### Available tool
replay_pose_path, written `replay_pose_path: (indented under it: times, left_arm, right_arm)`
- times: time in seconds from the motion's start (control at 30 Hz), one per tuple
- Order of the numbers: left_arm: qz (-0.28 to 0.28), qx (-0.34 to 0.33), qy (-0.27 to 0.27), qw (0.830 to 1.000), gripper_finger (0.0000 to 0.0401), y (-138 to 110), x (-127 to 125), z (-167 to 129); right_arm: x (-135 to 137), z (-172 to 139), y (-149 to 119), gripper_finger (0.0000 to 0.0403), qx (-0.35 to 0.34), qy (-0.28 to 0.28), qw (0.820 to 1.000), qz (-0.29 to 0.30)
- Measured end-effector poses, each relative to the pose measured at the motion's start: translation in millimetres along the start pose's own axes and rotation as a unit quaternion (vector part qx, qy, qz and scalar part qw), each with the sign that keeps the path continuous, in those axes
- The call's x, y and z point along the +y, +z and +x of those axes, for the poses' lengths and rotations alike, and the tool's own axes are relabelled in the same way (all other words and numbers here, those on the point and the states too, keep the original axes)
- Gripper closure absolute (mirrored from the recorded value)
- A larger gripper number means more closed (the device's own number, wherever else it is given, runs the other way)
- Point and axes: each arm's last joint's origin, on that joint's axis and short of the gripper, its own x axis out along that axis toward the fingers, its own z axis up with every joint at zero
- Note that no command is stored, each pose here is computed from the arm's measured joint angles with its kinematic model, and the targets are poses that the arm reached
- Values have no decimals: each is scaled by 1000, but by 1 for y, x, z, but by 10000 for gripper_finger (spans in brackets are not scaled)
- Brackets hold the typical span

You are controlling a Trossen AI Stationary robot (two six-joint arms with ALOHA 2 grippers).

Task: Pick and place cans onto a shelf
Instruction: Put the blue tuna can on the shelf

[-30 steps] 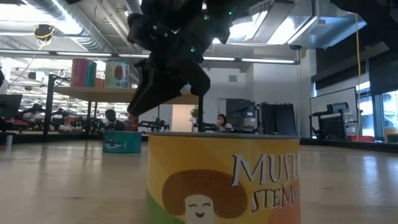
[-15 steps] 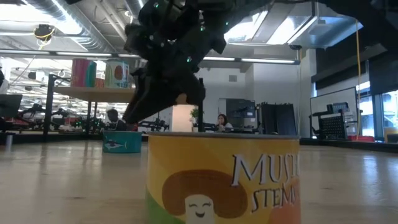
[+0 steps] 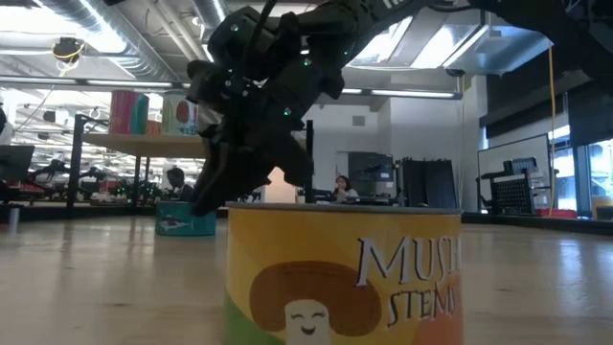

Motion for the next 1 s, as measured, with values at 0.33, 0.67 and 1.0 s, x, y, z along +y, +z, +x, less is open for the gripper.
replay_pose_path:
  times: [0.33,0.67,1.0]
  left_arm:
    - [0,0,0,1000,364,0,0,0]
    - [0,0,0,1000,364,0,0,0]
    - [5,1,-1,1000,364,0,0,0]
  right_arm:
    - [-5,6,-6,331,19,-31,999,4]
    - [-4,6,-7,395,22,-28,999,23]
    - [-14,-31,21,397,45,13,994,98]
